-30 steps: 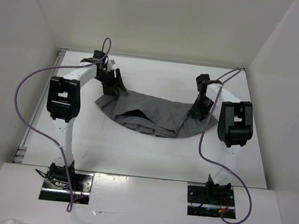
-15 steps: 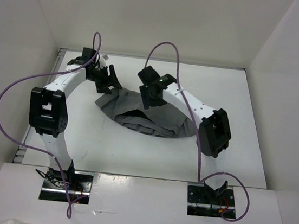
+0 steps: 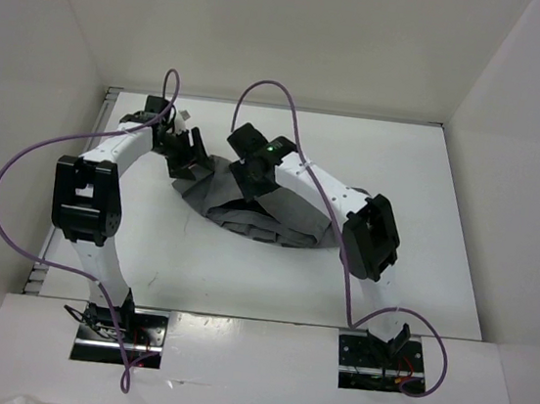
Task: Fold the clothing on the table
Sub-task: Fold the skirt
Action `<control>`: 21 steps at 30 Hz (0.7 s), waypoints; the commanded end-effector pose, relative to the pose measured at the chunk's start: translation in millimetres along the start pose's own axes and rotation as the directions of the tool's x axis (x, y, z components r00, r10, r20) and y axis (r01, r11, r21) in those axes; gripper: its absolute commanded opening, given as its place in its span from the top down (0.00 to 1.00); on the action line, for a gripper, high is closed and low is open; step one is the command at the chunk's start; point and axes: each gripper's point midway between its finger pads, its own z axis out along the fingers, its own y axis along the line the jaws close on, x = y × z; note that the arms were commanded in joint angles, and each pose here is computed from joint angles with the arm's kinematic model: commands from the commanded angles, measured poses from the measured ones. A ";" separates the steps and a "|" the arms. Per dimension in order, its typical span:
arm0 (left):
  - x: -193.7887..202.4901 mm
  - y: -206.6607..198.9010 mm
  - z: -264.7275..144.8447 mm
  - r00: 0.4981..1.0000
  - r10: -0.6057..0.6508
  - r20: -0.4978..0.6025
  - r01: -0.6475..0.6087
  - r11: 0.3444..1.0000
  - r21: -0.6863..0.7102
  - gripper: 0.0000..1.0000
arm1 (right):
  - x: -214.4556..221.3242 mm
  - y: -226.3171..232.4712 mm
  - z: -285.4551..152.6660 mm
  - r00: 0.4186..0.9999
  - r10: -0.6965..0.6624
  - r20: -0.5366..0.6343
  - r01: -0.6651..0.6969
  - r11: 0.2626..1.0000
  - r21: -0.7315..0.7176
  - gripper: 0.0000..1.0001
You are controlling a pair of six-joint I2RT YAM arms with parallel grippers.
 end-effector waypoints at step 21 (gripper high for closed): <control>1.1 1.0 -14.4 0.999 0.029 0.030 -0.029 1.000 0.001 0.27 | -13.6 8.6 42.9 0.993 -0.097 0.063 0.094 0.994 0.054 0.91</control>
